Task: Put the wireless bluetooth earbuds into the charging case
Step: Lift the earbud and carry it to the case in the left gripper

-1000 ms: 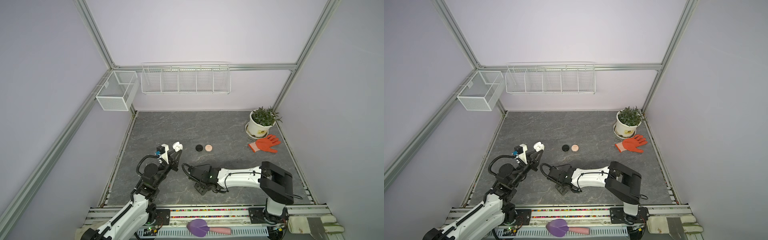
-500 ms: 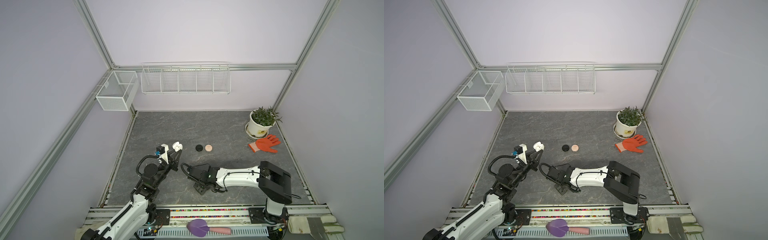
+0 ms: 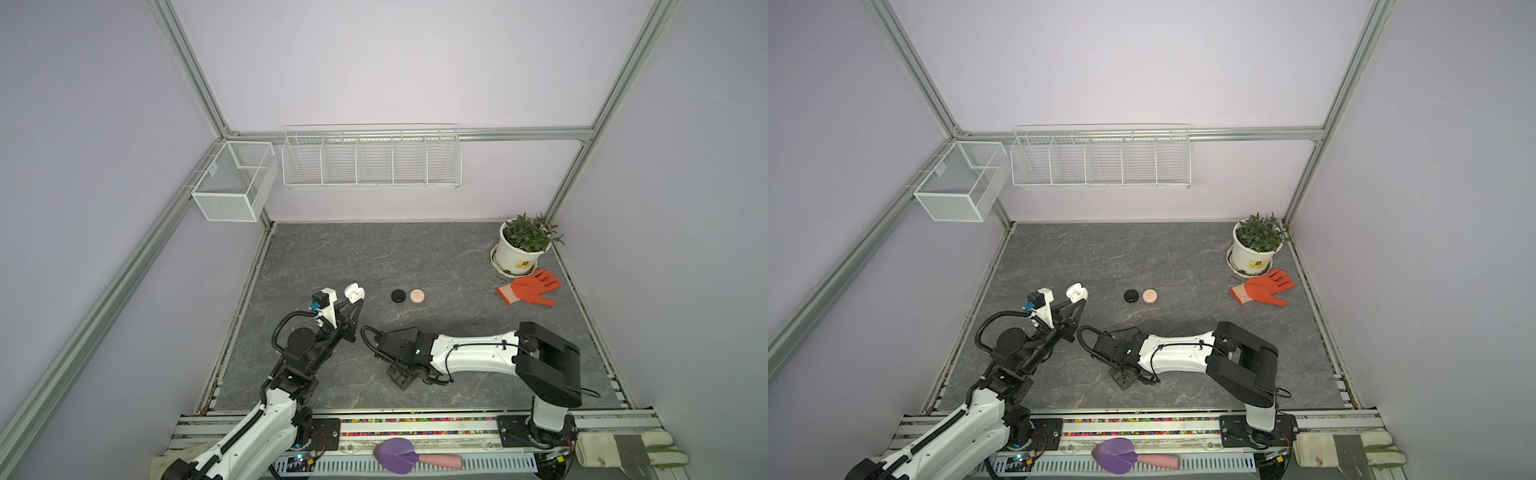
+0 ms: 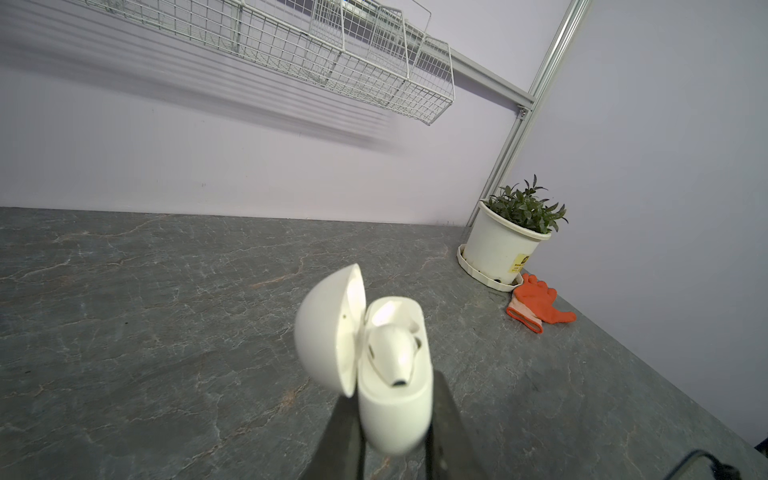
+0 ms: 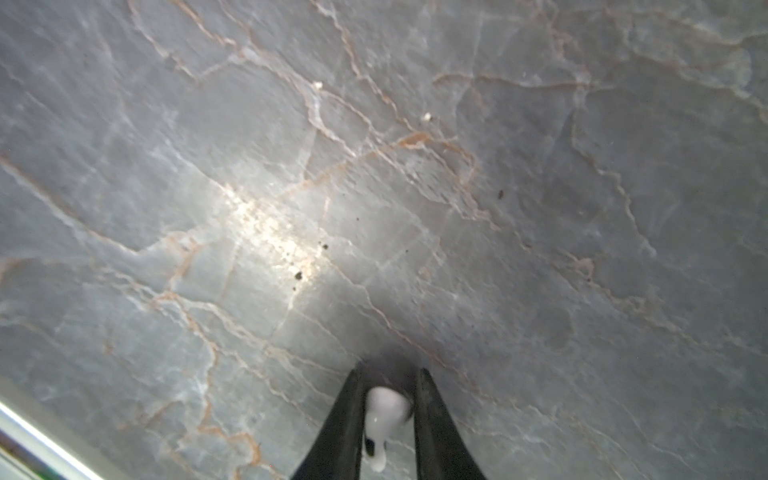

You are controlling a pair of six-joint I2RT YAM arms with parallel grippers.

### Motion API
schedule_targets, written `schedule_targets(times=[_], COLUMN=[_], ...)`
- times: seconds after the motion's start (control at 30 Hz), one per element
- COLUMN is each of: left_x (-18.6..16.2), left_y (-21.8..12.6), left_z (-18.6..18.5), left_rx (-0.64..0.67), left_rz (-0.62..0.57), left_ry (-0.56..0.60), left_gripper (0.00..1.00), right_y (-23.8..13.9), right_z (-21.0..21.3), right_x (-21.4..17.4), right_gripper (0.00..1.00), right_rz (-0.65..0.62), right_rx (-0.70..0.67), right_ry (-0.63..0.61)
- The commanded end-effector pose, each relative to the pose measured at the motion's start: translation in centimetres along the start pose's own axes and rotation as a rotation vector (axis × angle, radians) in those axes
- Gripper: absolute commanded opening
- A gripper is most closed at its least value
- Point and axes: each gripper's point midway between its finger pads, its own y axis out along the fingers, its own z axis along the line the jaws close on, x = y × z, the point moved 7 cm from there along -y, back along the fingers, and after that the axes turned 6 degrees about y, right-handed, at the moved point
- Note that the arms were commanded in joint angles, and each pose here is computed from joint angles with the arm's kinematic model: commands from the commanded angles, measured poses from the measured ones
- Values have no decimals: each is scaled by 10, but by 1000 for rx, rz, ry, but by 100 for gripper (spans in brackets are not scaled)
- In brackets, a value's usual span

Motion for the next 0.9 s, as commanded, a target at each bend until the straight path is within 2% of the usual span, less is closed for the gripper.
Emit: schedule_targets(times=[0.0, 0.63, 0.87], left_x=[8, 9, 10], left_y=[1, 1, 1], left_z=[1, 0, -1], left_rx=[13, 6, -2], left_rz=[-27, -25, -26], left_ry=[4, 4, -1], left_gripper=[0, 0, 0], right_y=[5, 4, -4], right_z=[-6, -8, -14], right_x=[-12, -11, -8], right_gripper=[23, 16, 15], right_rz=[73, 61, 21], right_rx=[-46, -53, -82], right_ry=[7, 4, 24])
